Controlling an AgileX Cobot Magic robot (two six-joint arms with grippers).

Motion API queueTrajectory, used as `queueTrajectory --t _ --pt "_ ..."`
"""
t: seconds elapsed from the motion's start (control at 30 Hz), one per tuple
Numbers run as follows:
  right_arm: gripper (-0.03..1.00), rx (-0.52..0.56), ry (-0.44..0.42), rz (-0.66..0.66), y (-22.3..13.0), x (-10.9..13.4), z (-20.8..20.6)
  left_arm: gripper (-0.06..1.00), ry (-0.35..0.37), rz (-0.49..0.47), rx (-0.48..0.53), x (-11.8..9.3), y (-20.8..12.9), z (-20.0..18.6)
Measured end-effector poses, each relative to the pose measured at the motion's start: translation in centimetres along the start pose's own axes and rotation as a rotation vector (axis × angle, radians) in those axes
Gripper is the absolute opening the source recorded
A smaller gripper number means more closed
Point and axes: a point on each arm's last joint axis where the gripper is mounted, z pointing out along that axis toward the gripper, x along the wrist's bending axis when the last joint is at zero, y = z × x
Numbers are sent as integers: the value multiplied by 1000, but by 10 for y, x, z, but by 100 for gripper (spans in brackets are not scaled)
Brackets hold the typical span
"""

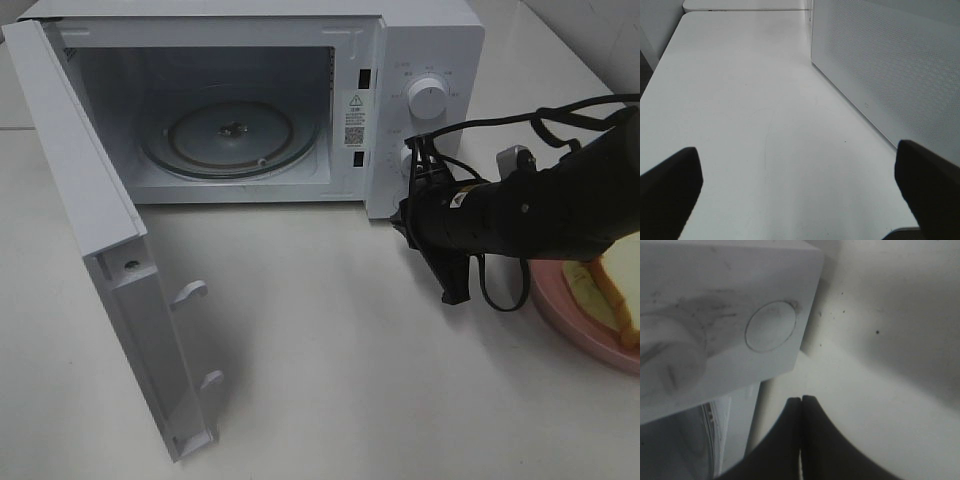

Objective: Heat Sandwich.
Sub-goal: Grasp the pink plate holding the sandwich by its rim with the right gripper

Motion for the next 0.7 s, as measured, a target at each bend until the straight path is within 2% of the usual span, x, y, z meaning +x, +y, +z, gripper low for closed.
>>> queueTrajectory --t 0.13,0.17,0.2,0.27,0.3,0.43,0.47,0.57,0.6,0.63,0.7 --pt "2 66 -38 -158 -5 5 -13 99 0 0 0 0 0 0" --pt "2 66 -38 -158 -5 5 -13 99 0 0 0 0 0 0" --pt "2 90 -64 -234 -6 6 -18 99 0 0 0 0 0 0" --pt "2 110 -90 -308 -7 7 -25 99 0 0 0 0 0 0" --pt "2 110 -90 -308 -7 7 -25 99 0 0 0 0 0 0" --pt "3 147 -143 -501 -7 9 -40 99 0 0 0 0 0 0" --pt "3 147 -143 -501 -7 9 -40 99 0 0 0 0 0 0" --pt "3 178 -172 -668 -6 11 -52 99 0 0 0 0 0 0" --pt "3 202 -194 -773 -6 10 -58 99 0 0 0 0 0 0" --pt "3 202 -194 -773 -6 10 -58 99 0 0 0 0 0 0" --pt "3 233 -220 -889 -5 8 -62 99 0 0 0 0 0 0"
